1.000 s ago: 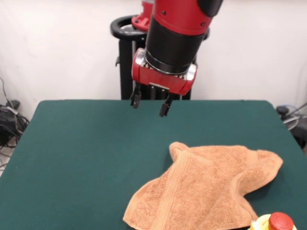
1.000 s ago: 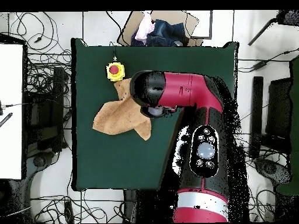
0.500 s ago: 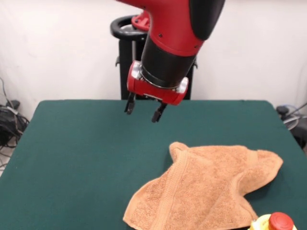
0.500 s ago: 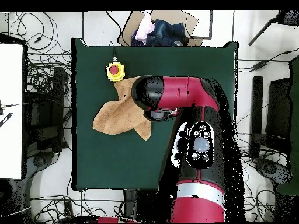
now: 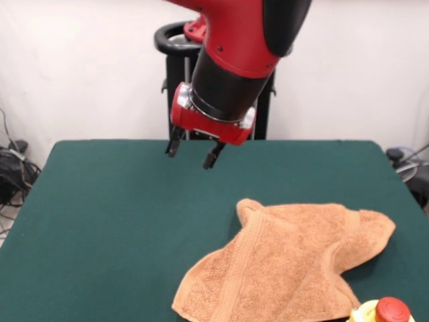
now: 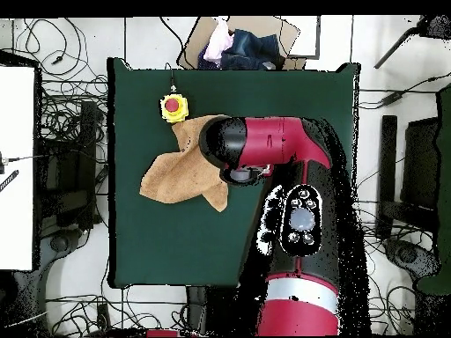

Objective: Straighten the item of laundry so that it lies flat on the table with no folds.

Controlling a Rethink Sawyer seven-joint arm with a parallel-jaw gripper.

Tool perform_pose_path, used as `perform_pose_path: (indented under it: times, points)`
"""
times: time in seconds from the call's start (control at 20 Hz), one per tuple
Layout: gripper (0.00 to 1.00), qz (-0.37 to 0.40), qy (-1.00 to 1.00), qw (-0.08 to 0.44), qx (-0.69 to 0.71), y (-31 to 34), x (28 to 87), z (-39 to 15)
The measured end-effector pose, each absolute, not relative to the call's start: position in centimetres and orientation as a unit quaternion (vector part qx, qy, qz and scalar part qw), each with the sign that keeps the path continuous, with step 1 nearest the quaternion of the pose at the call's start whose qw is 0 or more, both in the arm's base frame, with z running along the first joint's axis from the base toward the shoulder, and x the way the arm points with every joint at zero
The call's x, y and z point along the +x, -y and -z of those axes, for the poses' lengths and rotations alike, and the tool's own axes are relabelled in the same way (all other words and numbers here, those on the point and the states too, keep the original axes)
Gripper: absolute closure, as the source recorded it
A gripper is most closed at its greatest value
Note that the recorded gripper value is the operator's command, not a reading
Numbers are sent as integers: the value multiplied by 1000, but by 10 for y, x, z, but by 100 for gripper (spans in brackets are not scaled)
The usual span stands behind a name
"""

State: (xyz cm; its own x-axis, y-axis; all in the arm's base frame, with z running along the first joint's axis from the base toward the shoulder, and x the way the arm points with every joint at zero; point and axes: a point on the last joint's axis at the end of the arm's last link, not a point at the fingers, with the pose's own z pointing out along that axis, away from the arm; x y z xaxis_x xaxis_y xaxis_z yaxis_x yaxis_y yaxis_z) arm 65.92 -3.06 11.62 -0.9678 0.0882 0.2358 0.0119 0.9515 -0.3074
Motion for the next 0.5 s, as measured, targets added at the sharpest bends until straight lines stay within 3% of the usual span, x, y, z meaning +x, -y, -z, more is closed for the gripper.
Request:
perform_pose_path:
  times: [0.5]
  points:
    - [0,-159,981,110,-26,33,664,-133]
